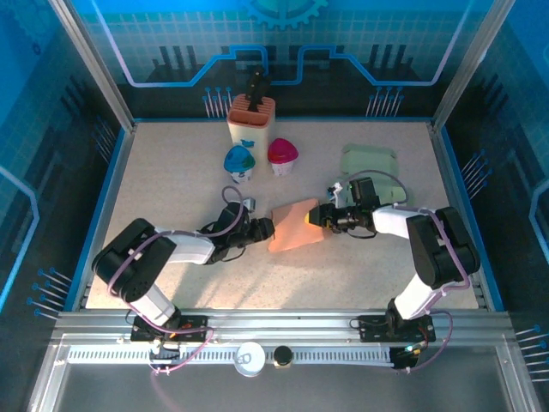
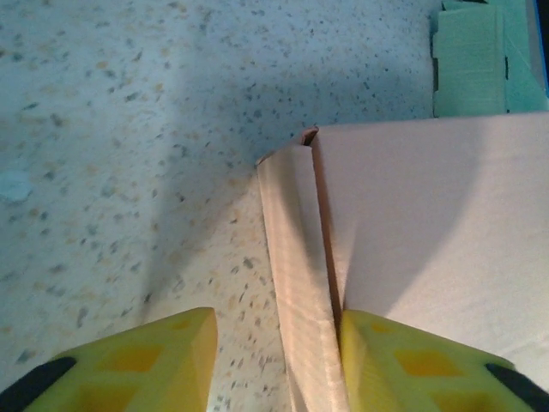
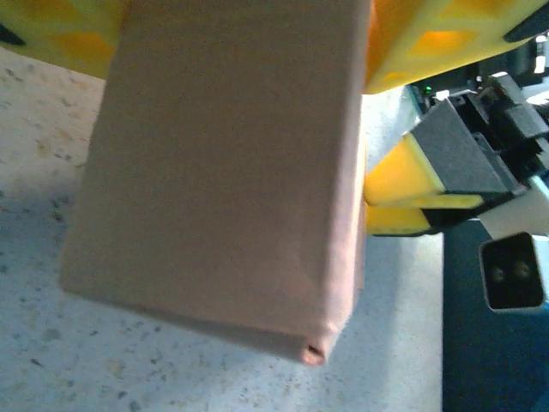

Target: Fold the paper box

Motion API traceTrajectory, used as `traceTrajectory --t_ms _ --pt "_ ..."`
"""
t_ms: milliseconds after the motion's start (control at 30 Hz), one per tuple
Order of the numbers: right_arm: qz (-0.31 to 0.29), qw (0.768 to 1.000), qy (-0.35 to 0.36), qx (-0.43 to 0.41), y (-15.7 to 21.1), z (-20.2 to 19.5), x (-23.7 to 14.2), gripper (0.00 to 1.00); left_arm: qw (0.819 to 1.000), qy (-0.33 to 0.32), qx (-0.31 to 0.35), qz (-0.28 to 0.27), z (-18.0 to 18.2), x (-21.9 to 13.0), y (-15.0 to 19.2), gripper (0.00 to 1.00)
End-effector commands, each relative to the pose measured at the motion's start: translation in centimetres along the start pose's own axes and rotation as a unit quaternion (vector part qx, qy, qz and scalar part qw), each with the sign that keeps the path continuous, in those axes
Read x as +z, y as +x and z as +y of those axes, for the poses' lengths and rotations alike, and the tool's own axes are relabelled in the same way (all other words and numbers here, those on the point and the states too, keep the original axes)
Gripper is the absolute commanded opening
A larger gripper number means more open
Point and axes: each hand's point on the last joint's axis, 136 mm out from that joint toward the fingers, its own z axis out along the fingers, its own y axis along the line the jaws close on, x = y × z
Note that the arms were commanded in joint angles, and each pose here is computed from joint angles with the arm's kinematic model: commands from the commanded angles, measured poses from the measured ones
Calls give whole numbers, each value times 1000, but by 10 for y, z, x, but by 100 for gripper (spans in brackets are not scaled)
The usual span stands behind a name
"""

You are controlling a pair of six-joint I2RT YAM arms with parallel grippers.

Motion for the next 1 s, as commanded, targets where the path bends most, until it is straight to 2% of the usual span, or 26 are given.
traceTrajectory --t_ms 0,167,267,367,433,533,633,767,900,967 --pt "-4 999 -44 17 0 22 0 52 999 13 29 -20 -15 -20 -10 50" --pt "-13 995 -80 56 -5 33 -1 46 992 -19 122 -26 -29 -42 -22 56" --pt "-20 991 -96 91 -9 37 -5 45 972 -29 231 -23 -49 -49 -18 56" --pt "-19 985 -104 137 -9 41 -11 44 930 -39 366 -11 -74 -54 -1 56" --pt "-12 981 -101 167 -8 42 -16 43 881 -54 470 -9 -87 -55 15 56" --pt "-9 977 -80 196 -3 41 -27 43 828 -84 554 -20 -90 -55 21 57" --pt "-5 976 -52 213 -1 40 -37 44 774 -70 627 -51 -101 -58 30 60" --pt "3 973 -44 225 1 41 -42 44 742 -101 658 -84 -109 -61 16 67" --pt "13 968 -43 247 3 40 -42 43 700 -115 700 -76 -108 -50 22 68" --pt "17 966 -42 256 5 40 -42 43 685 -133 712 -79 -105 -44 20 68"
